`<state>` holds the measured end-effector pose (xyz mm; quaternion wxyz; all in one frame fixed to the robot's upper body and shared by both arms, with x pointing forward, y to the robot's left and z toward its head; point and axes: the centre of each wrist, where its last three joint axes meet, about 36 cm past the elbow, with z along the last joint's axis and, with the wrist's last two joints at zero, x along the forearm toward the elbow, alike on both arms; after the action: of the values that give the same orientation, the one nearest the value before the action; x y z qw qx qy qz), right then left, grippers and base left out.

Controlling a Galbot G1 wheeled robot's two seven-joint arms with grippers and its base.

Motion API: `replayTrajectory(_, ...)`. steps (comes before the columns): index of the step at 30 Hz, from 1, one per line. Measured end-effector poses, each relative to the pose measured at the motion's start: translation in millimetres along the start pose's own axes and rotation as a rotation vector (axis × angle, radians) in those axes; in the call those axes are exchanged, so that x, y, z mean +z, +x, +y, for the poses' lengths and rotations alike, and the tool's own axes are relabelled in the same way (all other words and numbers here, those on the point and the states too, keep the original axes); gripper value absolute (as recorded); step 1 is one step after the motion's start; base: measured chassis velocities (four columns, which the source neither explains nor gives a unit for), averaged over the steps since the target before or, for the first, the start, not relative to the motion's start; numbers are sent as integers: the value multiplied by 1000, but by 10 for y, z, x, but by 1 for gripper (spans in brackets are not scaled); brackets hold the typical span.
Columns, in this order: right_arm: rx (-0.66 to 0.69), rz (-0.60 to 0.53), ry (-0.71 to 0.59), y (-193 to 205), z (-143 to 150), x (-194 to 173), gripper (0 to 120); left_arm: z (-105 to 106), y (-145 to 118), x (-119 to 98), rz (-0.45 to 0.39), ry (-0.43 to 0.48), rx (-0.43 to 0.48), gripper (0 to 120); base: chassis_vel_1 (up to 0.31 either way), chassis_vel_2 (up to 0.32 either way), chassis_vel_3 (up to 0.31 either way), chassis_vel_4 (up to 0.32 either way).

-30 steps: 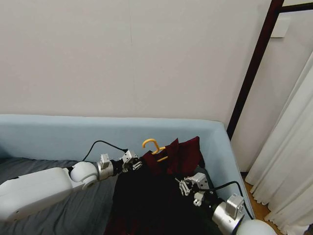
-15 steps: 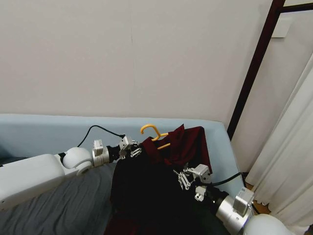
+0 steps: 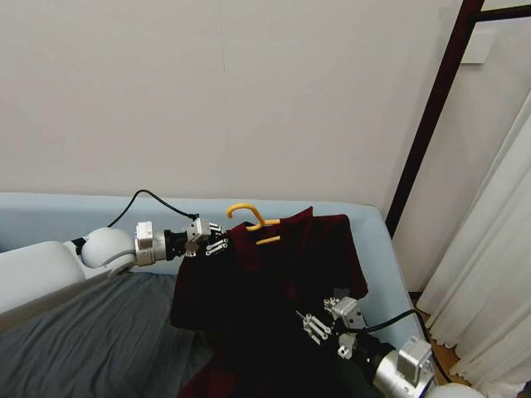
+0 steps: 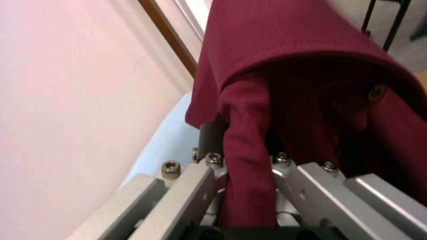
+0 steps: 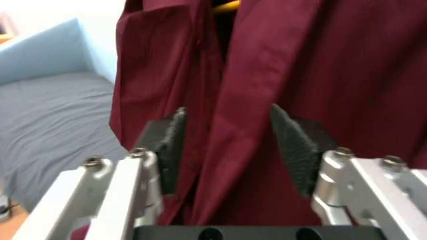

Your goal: Pick up the clothes from the sofa and hang them on the clothes hanger.

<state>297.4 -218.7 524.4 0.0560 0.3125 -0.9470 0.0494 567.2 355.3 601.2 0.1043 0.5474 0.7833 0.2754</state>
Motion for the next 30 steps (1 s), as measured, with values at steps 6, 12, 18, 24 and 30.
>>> replayTrajectory(6,8,-34,-27,7,21,-140,69,41,50,-55,4,-22,3,1,0,0,0,0)
replayTrajectory(12,57,-70,-145,-116,-82,-415,95,-28,18,-56,4,-38,45,1,0,0,0,0)
replayTrajectory(18,48,-41,-265,-227,-155,-590,100,-84,-13,-42,4,-49,90,1,0,0,0,0)
replayTrajectory(24,49,-26,-287,-302,-189,-573,100,-97,-89,-40,-1,-54,118,1,0,0,0,0)
replayTrajectory(30,33,-31,-306,-344,-191,-611,84,-112,-103,-18,0,-50,126,1,0,0,0,0)
